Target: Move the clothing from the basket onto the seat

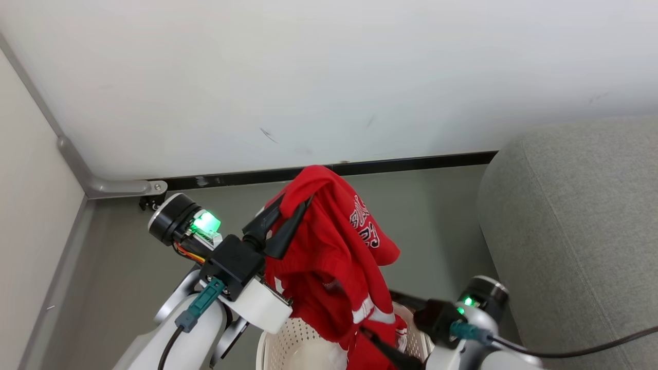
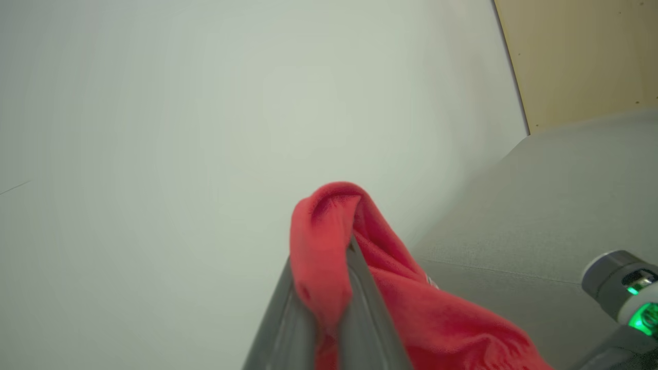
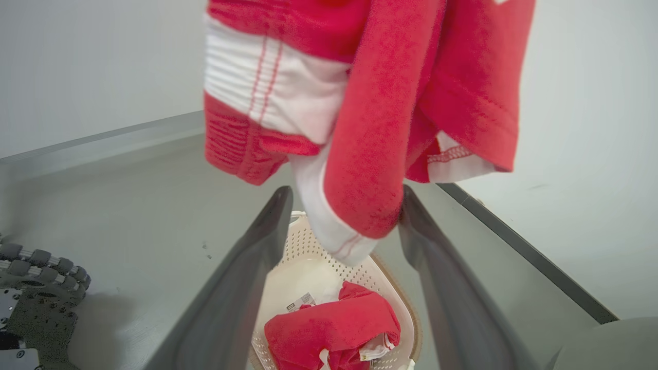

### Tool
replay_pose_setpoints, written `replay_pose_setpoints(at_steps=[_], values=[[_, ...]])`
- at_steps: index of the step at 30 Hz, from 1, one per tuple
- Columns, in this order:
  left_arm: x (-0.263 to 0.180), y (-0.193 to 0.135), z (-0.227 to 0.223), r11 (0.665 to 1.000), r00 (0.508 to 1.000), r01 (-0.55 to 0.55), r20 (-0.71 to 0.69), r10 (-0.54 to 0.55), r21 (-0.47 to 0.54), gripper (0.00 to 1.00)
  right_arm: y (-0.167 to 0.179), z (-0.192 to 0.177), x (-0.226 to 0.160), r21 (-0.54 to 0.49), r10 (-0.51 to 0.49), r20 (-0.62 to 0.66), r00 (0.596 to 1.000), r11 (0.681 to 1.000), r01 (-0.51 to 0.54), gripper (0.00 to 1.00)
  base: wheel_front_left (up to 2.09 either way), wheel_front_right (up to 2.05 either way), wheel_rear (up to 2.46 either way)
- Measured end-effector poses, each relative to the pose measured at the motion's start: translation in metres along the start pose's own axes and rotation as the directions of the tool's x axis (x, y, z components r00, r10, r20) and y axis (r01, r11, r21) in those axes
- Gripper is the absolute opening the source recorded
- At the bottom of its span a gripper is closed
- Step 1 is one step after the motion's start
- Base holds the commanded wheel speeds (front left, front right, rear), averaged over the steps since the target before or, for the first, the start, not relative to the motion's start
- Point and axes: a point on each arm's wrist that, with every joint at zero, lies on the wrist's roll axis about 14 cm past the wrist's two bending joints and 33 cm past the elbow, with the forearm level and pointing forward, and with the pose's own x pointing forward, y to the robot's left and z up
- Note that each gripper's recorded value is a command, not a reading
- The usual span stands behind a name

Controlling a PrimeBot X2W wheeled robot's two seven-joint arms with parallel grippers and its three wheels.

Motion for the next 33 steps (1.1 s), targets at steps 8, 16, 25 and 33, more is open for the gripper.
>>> replay_pose_setpoints(at_steps=[8,16,25,33], values=[[-0.002,-0.008,0.015,1.0,0.999,0.017,0.027,-0.017,0.007,0.0,0.035,0.019,0.011,-0.009,0.134,0.038,0.99,0.991,-0.134,1.0,0.0,0.0,0.0],[-0.004,-0.012,0.022,1.0,0.999,0.024,0.032,-0.025,0.007,0.0,0.046,0.032,0.019,0.004,0.192,0.067,0.979,0.981,-0.193,1.0,0.0,0.0,0.0],[-0.005,-0.014,0.022,1.0,0.999,0.025,0.023,-0.025,0.0,0.0,0.055,0.05,0.03,0.04,0.23,0.114,0.966,0.971,-0.236,1.0,0.0,0.0,0.0],[-0.002,-0.018,0.018,0.999,0.999,0.032,0.01,-0.031,-0.031,0.0,0.051,0.066,0.039,-0.015,0.255,0.156,0.954,0.967,-0.256,0.24,0.0,0.0,0.0]])
